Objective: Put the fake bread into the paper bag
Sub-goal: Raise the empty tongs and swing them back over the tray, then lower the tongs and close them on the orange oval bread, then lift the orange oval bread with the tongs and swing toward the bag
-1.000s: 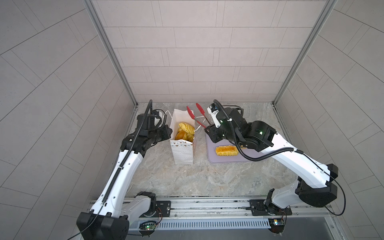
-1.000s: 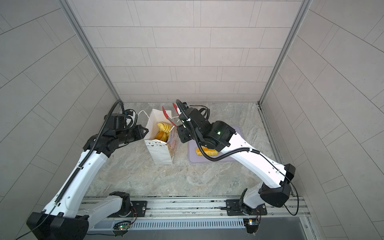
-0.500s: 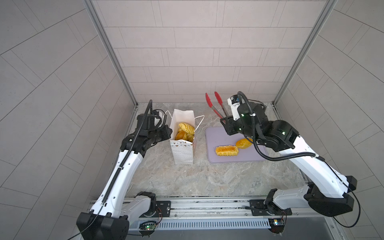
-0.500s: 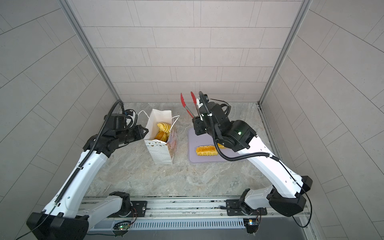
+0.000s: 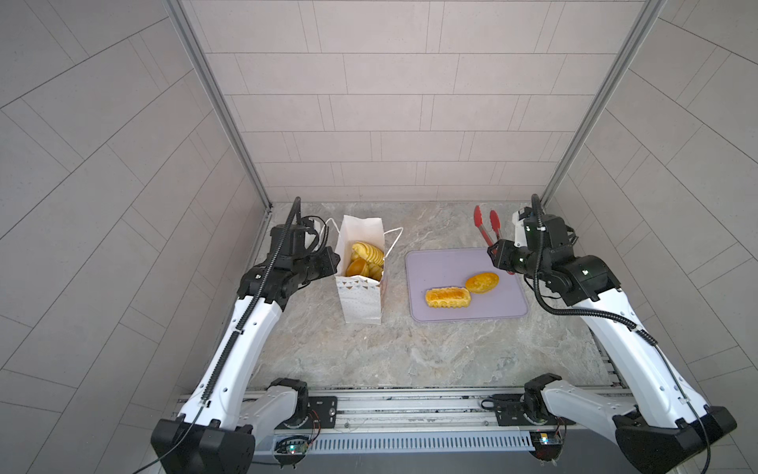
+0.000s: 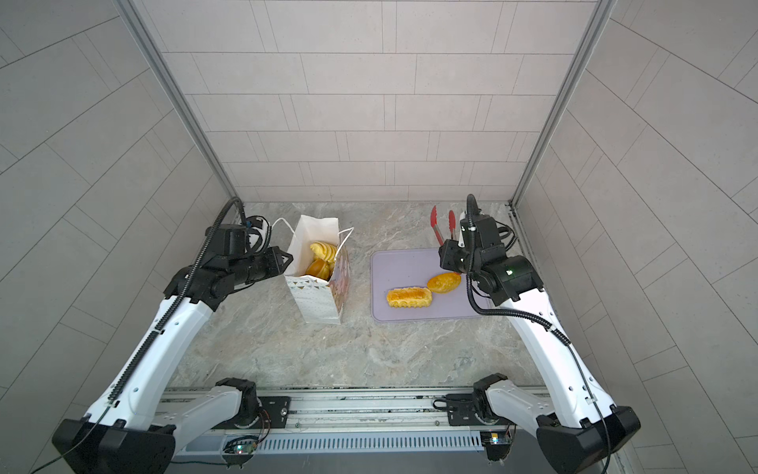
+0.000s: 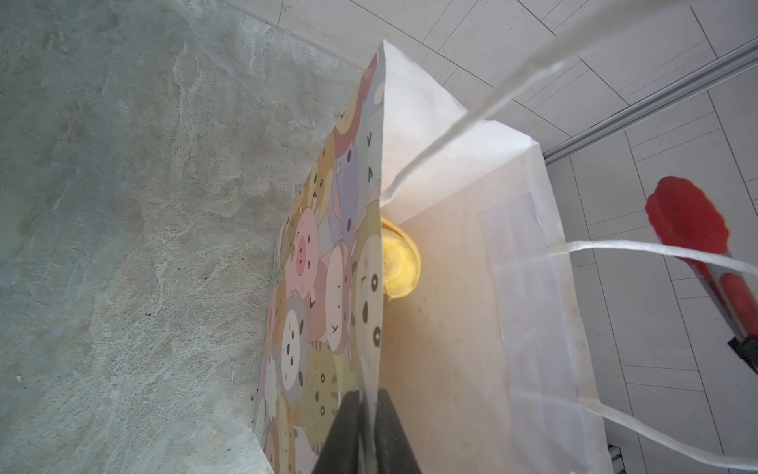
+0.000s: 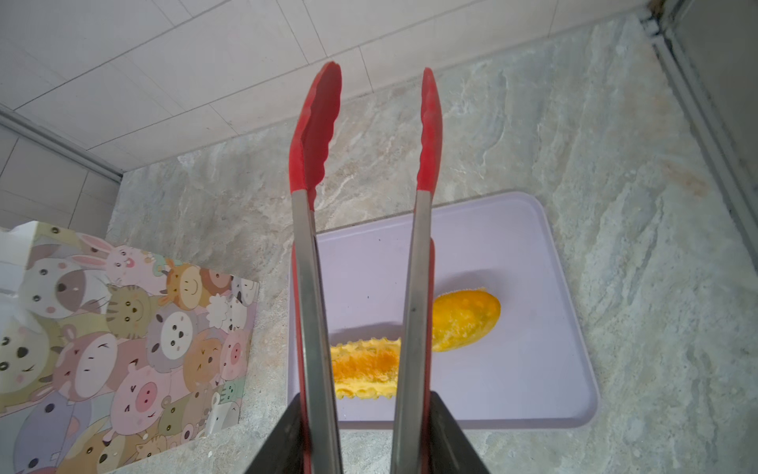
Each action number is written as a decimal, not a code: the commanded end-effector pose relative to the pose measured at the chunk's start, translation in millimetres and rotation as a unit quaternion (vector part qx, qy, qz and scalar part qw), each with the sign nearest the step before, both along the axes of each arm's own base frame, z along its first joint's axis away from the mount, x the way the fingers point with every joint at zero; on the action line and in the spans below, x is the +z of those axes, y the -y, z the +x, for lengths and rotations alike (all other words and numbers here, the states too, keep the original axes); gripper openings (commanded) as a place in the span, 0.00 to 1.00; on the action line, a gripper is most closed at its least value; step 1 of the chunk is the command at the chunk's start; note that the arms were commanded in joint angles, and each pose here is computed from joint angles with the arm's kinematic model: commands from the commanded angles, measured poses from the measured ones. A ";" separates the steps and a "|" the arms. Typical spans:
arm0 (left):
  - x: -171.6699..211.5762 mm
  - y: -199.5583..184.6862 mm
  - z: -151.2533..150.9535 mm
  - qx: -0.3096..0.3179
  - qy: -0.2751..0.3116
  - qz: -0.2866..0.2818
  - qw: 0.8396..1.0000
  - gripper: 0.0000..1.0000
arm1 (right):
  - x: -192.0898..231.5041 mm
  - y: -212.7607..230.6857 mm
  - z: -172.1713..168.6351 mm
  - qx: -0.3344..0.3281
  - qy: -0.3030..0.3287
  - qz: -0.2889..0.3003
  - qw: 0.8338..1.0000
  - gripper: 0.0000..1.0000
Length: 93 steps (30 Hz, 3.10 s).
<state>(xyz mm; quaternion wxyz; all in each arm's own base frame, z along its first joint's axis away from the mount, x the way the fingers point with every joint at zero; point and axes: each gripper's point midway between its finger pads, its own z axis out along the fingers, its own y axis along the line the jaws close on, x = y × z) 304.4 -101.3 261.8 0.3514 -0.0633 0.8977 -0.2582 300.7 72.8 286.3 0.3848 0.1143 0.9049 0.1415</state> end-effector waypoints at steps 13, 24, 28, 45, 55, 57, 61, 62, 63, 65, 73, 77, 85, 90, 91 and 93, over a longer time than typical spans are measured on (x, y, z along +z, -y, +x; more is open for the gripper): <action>-1.2 -1.9 -4.1 -0.001 -0.003 0.003 1.000 0.14 | -83.0 41.0 -11.4 -0.077 -0.059 0.133 0.986 0.45; -0.1 -1.5 -4.2 -0.002 -0.003 0.002 1.000 0.14 | -113.4 46.9 -20.7 -0.090 -0.085 0.140 0.982 0.49; -0.3 -1.9 -3.8 -0.002 -0.004 0.003 1.000 0.14 | -117.8 46.6 -22.2 -0.091 -0.088 0.142 0.982 0.51; -2.0 -2.3 -3.8 0.000 -0.006 0.004 1.000 0.14 | -136.1 40.5 -32.0 -0.092 -0.100 0.164 0.977 0.52; -2.0 -2.4 -3.4 0.000 -0.006 0.003 1.000 0.14 | -146.5 34.9 -33.1 -0.091 -0.104 0.187 0.973 0.49; -1.8 -2.1 -3.3 0.000 -0.006 0.003 1.000 0.14 | -147.7 34.2 -32.9 -0.091 -0.104 0.190 0.972 0.48; -2.0 -2.2 -2.7 0.001 -0.006 0.002 1.000 0.14 | -150.8 32.0 -33.1 -0.091 -0.106 0.198 0.970 0.47; -2.1 -2.2 -2.6 0.002 -0.006 0.002 1.000 0.14 | -152.0 31.4 -33.0 -0.091 -0.108 0.200 0.969 0.46; -1.5 -2.1 -2.7 0.001 -0.005 0.001 1.000 0.14 | -152.8 30.6 -33.1 -0.091 -0.109 0.203 0.969 0.44; -2.1 -2.0 -2.9 0.001 -0.006 0.002 1.000 0.14 | -152.7 30.1 -33.2 -0.090 -0.110 0.205 0.968 0.41; -0.1 -1.8 -2.7 0.001 -0.004 0.001 1.000 0.14 | -138.4 32.2 -29.2 -0.086 -0.091 0.196 0.973 0.35; -1.4 -2.0 -2.8 0.001 -0.006 0.002 1.000 0.14 | -129.7 33.5 -27.2 -0.083 -0.086 0.189 0.975 0.33; -0.9 -2.3 -2.8 0.002 -0.005 0.001 1.000 0.14 | -108.3 35.2 -22.5 -0.076 -0.068 0.179 0.978 0.30; -1.2 -1.9 -2.8 0.001 -0.005 0.002 1.000 0.14 | -88.1 36.4 -18.6 -0.069 -0.050 0.171 0.982 0.29; -1.0 -2.3 -2.9 0.002 -0.005 0.001 1.000 0.14 | -83.4 36.6 -17.8 -0.067 -0.046 0.169 0.982 0.29; -1.2 -2.1 -3.0 0.002 -0.006 0.000 1.000 0.14 | -73.4 36.8 -15.5 -0.064 -0.037 0.167 0.983 0.29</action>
